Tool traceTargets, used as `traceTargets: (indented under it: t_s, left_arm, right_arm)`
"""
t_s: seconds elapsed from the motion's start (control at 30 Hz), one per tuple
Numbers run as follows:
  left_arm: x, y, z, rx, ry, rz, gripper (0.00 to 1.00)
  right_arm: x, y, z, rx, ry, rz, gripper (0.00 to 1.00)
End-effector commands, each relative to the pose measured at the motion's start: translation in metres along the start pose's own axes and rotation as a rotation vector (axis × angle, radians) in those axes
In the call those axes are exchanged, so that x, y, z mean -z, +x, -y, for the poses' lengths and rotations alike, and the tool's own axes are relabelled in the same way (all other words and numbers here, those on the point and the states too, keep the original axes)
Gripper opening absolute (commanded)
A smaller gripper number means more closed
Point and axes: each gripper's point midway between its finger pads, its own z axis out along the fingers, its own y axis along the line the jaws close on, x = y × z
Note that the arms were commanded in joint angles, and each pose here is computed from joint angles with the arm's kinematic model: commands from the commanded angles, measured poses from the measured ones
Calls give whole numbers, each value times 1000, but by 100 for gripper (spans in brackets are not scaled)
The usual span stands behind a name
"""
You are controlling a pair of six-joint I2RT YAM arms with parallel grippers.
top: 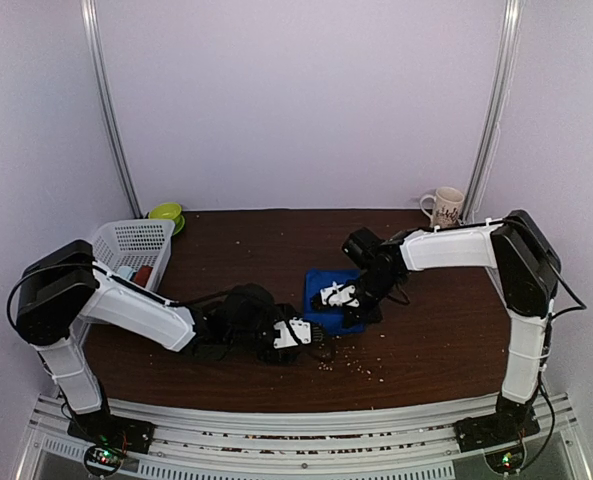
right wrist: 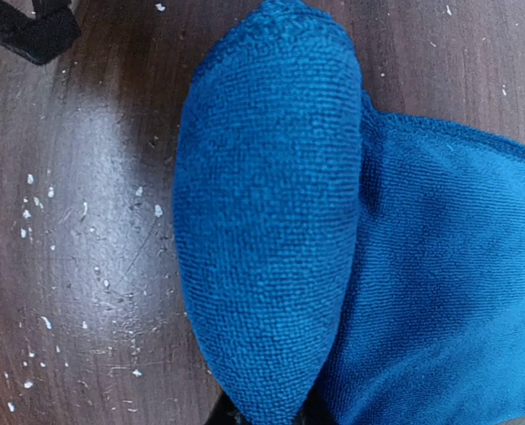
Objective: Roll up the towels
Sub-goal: Roll the towel at the center of the board.
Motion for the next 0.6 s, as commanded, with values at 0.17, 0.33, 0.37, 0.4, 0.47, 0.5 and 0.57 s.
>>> traceTargets:
  t_s: [0.17, 0.33, 0.37, 0.4, 0.47, 0.5, 0.57]
  left_arm:
    - [-23, -19, -9, -44, -112, 34, 75]
    - [-37, -18, -12, -40, -135, 8, 75]
    - [-39, -17, -14, -40, -145, 2, 75]
    - [-41, -16, -16, -38, -153, -4, 75]
    - [-46, -14, -21, -36, -179, -24, 73]
    - [-48, -12, -22, -35, -187, -35, 71]
    - [-53, -10, -22, -41, -192, -52, 68]
  right_arm:
    - [-9, 35, -39, -127, -298, -119, 0]
    - [-7, 39, -43, -130, -357, -143, 0]
    - [-7, 40, -44, -129, -364, -146, 0]
    - [-7, 40, -45, -128, -370, -149, 0]
    - [-7, 41, -47, -128, -381, -153, 0]
    - [-7, 41, -47, -128, -383, -154, 0]
    - [-6, 41, -48, -126, -391, -154, 0]
